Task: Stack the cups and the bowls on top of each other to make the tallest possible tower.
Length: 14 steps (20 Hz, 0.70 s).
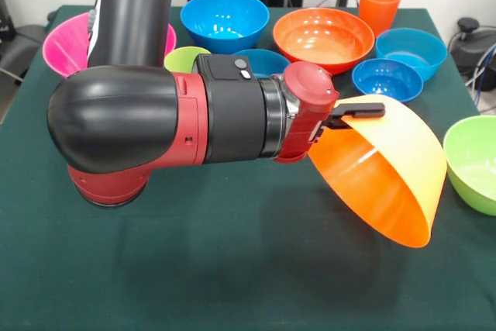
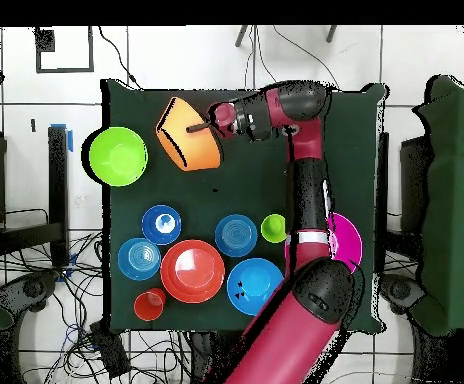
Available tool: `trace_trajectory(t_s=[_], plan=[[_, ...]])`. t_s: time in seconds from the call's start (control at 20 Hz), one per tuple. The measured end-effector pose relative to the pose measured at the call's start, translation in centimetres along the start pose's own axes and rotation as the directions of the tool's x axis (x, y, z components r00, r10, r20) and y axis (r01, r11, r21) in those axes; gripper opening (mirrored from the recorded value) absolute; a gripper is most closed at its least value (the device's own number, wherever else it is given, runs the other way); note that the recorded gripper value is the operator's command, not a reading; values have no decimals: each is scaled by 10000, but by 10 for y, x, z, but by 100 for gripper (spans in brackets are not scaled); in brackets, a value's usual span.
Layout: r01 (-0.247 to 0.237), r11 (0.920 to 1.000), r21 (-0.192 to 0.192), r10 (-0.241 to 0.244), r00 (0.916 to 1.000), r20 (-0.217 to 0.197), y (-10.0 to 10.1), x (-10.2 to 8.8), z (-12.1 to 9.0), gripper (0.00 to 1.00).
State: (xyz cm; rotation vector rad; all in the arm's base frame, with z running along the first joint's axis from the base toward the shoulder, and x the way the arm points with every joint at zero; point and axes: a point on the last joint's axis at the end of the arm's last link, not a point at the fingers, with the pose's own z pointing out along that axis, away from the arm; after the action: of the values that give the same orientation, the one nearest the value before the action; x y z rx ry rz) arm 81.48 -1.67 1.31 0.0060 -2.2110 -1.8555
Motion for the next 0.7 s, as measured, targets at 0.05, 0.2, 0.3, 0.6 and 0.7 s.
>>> trace_trajectory(t_s=[0.05,0.2,0.3,0.6,0.7], plan=[[-1,10000,4,1,10000,1,0,0,0,0],[-8,10000,15,8,10000,-66,0,-1,0,0],[8,10000,20,-8,9999,-132,1,0,1,0],[274,9996,29,-273,9991,-338,0,0,-3,0],[376,9993,6,-375,9987,-355,-1,1,-5,0]])
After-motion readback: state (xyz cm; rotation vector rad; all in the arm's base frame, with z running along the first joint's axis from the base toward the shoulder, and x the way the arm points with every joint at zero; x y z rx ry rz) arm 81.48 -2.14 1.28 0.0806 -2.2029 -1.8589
